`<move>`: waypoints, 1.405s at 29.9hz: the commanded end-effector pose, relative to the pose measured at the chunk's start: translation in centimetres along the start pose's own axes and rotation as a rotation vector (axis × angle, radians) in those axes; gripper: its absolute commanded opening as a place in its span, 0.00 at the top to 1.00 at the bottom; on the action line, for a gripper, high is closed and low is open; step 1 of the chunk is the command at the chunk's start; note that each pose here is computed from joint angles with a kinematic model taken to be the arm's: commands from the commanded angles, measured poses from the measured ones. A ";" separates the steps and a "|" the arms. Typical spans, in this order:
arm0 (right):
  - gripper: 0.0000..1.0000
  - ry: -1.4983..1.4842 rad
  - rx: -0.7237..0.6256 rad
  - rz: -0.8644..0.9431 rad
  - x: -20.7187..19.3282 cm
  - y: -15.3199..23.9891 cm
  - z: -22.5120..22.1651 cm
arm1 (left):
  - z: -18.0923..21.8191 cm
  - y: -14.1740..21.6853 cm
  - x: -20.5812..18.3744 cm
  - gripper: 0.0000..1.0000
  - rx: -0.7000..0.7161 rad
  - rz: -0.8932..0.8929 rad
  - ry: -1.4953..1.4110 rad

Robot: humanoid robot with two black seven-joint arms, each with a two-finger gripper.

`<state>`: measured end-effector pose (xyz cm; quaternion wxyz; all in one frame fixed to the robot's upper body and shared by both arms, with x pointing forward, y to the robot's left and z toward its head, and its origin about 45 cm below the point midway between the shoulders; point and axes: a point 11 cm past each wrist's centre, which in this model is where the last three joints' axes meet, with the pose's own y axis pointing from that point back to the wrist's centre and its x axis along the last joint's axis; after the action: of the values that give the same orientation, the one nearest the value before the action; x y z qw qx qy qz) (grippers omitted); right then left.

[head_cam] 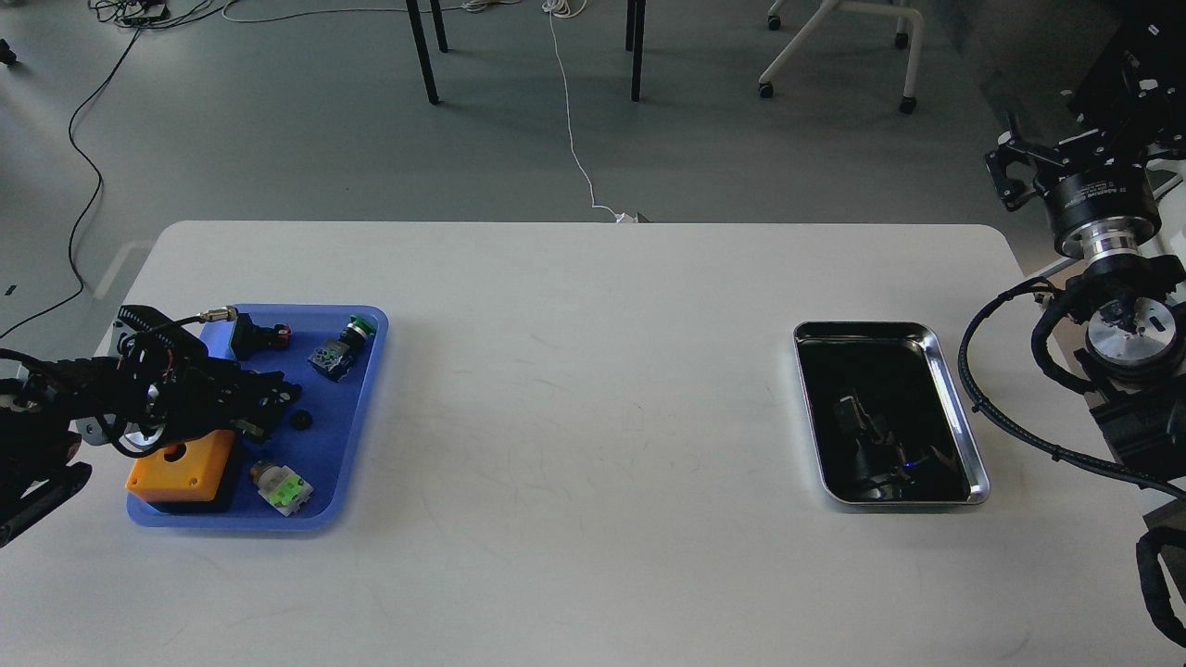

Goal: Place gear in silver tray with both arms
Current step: 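Lower the left gripper into the blue tray and grasp a black gear, then carry the black gear with the left gripper toward the table center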

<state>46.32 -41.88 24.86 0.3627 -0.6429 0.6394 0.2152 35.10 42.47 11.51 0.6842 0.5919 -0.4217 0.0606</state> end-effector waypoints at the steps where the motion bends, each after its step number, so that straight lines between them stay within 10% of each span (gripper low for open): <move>1: 0.01 0.002 0.001 0.001 0.0 0.0 -0.1 | -0.4 0.2 2.5 0.81 0.003 0.047 -0.016; 16: 0.01 0.036 0.024 0.002 0.4 -0.1 -2.3 | -3.5 8.7 13.2 0.80 0.041 0.231 -0.023; 32: 0.01 0.073 0.023 -0.017 1.0 1.3 -4.7 | 21.0 5.3 29.6 0.80 -0.582 0.369 -0.201; 42: 0.01 0.188 -0.120 0.050 5.8 8.3 -5.8 | 34.9 -2.6 26.0 0.80 -0.664 0.265 -0.438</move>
<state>39.65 -48.72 24.09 0.3004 -0.6534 0.6677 0.1923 37.02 2.46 27.46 0.7284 0.2722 -0.6225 -0.0886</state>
